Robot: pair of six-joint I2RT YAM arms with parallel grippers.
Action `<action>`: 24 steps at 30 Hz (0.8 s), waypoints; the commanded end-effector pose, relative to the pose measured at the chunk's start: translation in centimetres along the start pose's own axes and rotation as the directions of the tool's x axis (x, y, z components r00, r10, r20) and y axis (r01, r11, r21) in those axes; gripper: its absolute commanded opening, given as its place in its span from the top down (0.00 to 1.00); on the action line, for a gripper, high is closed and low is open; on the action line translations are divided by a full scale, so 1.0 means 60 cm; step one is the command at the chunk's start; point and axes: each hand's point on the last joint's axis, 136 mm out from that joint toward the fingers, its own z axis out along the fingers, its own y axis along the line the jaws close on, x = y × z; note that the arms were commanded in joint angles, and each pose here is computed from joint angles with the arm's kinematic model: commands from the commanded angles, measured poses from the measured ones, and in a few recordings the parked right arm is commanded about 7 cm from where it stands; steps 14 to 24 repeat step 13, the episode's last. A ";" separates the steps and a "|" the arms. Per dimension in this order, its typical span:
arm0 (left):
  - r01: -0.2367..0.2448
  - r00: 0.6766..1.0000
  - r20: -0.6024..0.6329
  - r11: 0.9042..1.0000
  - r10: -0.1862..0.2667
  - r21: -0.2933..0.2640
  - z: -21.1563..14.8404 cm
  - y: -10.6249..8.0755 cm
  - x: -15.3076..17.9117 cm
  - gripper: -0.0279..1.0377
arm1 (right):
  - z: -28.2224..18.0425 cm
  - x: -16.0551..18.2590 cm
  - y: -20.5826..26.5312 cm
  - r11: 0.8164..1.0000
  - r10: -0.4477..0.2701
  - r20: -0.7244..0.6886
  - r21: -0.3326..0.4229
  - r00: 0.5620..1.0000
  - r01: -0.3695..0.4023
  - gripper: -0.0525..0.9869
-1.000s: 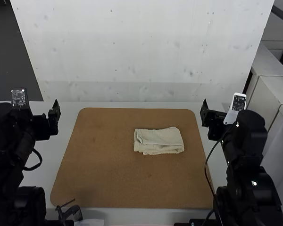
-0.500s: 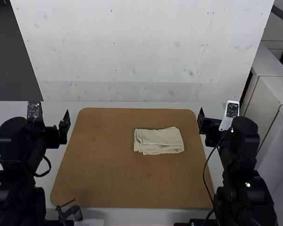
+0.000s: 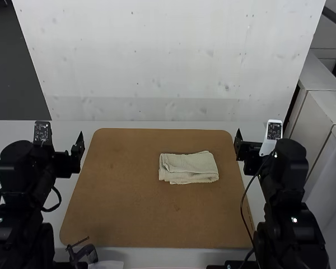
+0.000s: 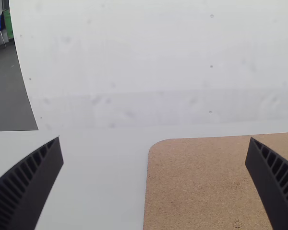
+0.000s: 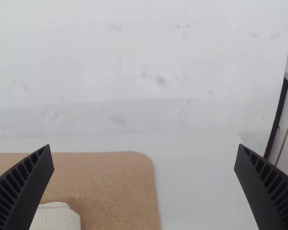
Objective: Fold the towel.
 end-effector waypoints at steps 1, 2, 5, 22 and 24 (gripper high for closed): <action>-0.010 0.999 0.036 1.000 0.010 0.006 -0.004 0.000 -0.019 0.05 | -0.001 -0.012 -0.001 1.000 -0.008 0.016 0.000 1.000 0.008 0.02; -0.010 0.999 0.038 1.000 0.010 0.006 -0.004 0.000 -0.020 0.05 | -0.001 -0.011 -0.001 1.000 -0.008 0.015 0.000 1.000 0.008 0.02; -0.010 0.999 0.038 1.000 0.010 0.006 -0.004 0.000 -0.020 0.05 | -0.001 -0.011 -0.001 1.000 -0.008 0.015 0.000 1.000 0.008 0.02; -0.010 0.999 0.036 1.000 0.010 0.006 -0.004 0.000 -0.019 0.05 | -0.001 -0.011 -0.001 1.000 -0.008 0.015 0.000 1.000 0.008 0.02; -0.010 0.999 0.036 1.000 0.010 0.006 -0.004 0.000 -0.019 0.05 | -0.001 -0.011 -0.001 1.000 -0.008 0.015 0.000 1.000 0.008 0.02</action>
